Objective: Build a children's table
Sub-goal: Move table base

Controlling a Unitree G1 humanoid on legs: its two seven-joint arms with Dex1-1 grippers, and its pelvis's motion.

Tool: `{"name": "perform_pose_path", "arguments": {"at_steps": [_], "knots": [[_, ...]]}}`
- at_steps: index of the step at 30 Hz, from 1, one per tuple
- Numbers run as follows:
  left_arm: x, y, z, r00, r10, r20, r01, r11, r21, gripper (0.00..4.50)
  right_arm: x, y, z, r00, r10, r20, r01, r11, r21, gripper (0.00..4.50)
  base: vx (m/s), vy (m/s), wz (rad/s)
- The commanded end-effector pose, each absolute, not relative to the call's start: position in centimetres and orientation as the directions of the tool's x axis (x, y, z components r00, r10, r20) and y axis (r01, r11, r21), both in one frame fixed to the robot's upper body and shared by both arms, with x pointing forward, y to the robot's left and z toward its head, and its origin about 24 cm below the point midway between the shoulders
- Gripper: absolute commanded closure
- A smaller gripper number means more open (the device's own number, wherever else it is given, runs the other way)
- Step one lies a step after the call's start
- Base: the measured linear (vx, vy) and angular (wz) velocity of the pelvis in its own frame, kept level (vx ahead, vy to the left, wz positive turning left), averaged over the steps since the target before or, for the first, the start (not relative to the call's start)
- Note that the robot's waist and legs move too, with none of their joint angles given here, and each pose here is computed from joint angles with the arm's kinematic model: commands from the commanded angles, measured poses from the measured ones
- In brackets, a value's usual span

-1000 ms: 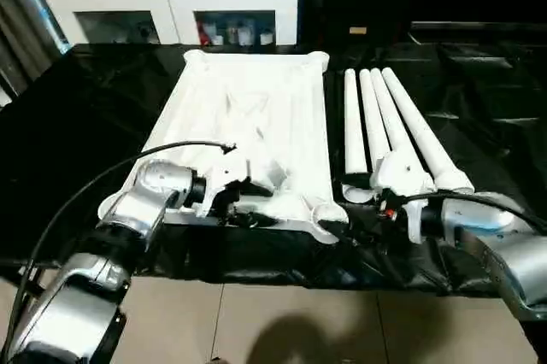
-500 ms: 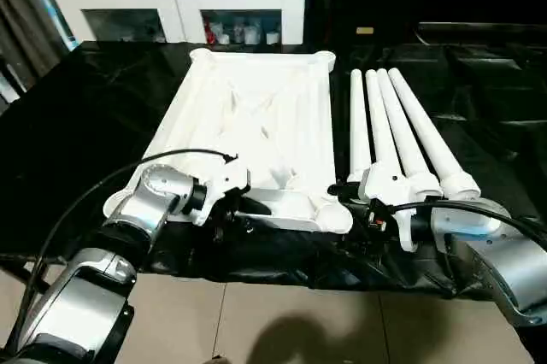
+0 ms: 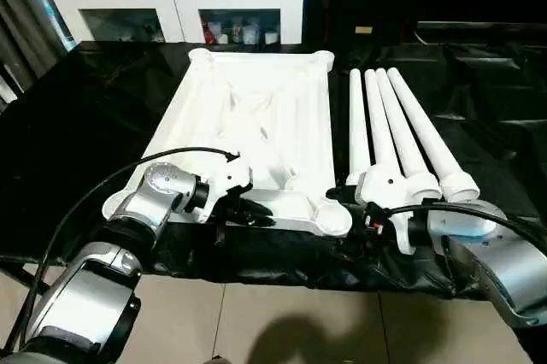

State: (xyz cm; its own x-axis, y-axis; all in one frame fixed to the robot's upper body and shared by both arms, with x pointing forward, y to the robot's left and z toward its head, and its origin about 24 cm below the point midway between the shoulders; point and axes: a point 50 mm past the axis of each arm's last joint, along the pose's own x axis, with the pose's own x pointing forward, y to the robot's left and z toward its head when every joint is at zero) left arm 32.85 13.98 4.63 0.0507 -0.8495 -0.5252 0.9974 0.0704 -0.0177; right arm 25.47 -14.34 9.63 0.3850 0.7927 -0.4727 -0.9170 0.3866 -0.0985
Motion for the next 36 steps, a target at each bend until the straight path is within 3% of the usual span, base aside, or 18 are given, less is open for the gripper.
{"name": "perform_pose_path", "arguments": {"at_steps": [1,9,25,29,36], "knots": [[33.2,14.7,4.8,0.104,-0.828,-0.551,0.993,0.117,0.013,4.39,25.5,-14.0,9.9,0.381,0.797,-0.468,-0.921,0.373,-0.114,0.0,0.0,0.0,0.0],[33.3,15.6,5.1,0.248,-0.823,-0.511,0.968,0.23,0.1,4.48,25.6,-13.7,9.9,0.383,0.8,-0.462,-0.92,0.373,-0.118,0.0,0.0,0.0,0.0],[33.7,18.3,5.4,0.379,-0.764,-0.522,0.925,0.332,0.184,4.48,26.3,-13.1,9.9,0.38,0.804,-0.457,-0.923,0.362,-0.131,0.0,0.0,0.0,0.0],[33.8,18.6,5.6,0.383,-0.755,-0.533,0.924,0.322,0.208,4.48,26.4,-13.0,9.9,0.381,0.805,-0.455,-0.923,0.361,-0.134,0.0,0.0,0.0,0.0],[33.9,17.8,6.3,0.341,-0.828,-0.445,0.938,0.266,0.223,4.48,26.5,-13.1,10.0,0.386,0.804,-0.452,-0.921,0.365,-0.138,0.0,0.0,0.0,0.0]]}}
